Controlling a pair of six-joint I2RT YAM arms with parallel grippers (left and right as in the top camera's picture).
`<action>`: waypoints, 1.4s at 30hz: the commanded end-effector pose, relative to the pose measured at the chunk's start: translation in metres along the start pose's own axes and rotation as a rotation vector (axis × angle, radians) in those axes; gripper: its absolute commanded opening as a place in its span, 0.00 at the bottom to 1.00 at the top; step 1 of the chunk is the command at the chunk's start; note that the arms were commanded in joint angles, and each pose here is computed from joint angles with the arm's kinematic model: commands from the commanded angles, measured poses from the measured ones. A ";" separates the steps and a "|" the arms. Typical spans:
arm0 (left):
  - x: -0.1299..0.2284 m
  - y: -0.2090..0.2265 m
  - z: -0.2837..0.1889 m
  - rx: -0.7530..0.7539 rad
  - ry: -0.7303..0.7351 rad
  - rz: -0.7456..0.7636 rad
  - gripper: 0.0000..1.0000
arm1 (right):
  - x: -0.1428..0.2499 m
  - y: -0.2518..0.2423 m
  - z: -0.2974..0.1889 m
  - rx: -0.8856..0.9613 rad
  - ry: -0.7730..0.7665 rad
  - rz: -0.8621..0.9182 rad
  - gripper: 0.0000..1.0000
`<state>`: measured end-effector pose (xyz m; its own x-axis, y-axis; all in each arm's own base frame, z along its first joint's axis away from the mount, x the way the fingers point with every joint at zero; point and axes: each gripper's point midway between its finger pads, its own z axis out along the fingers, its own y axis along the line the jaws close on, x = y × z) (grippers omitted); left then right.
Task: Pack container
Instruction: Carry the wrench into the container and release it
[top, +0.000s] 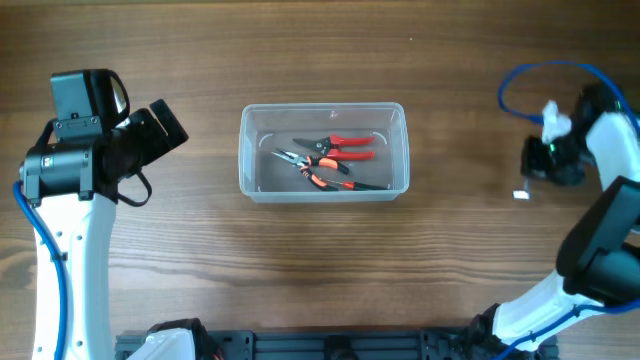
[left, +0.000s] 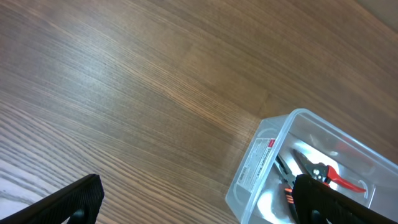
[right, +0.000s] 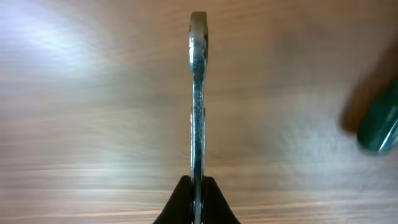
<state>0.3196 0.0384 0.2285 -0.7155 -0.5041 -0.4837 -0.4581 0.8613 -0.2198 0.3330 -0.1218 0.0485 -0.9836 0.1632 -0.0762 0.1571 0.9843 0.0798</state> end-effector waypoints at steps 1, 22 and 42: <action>0.000 -0.004 0.000 0.014 0.004 0.020 1.00 | -0.044 0.058 -0.074 -0.020 -0.193 -0.165 0.04; 0.002 -0.003 0.000 0.011 0.011 0.020 1.00 | 0.028 0.402 -0.148 -0.172 -0.490 -1.428 0.04; 0.003 -0.002 0.000 0.007 0.018 0.020 1.00 | 0.078 0.419 0.019 -0.304 -0.037 -1.641 0.04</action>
<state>0.3166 0.0381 0.2266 -0.7223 -0.5049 -0.4726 -0.4615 0.8609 -0.2144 0.3327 0.3046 0.0680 -0.0827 -0.9523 -0.2938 -0.9966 0.0771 0.0306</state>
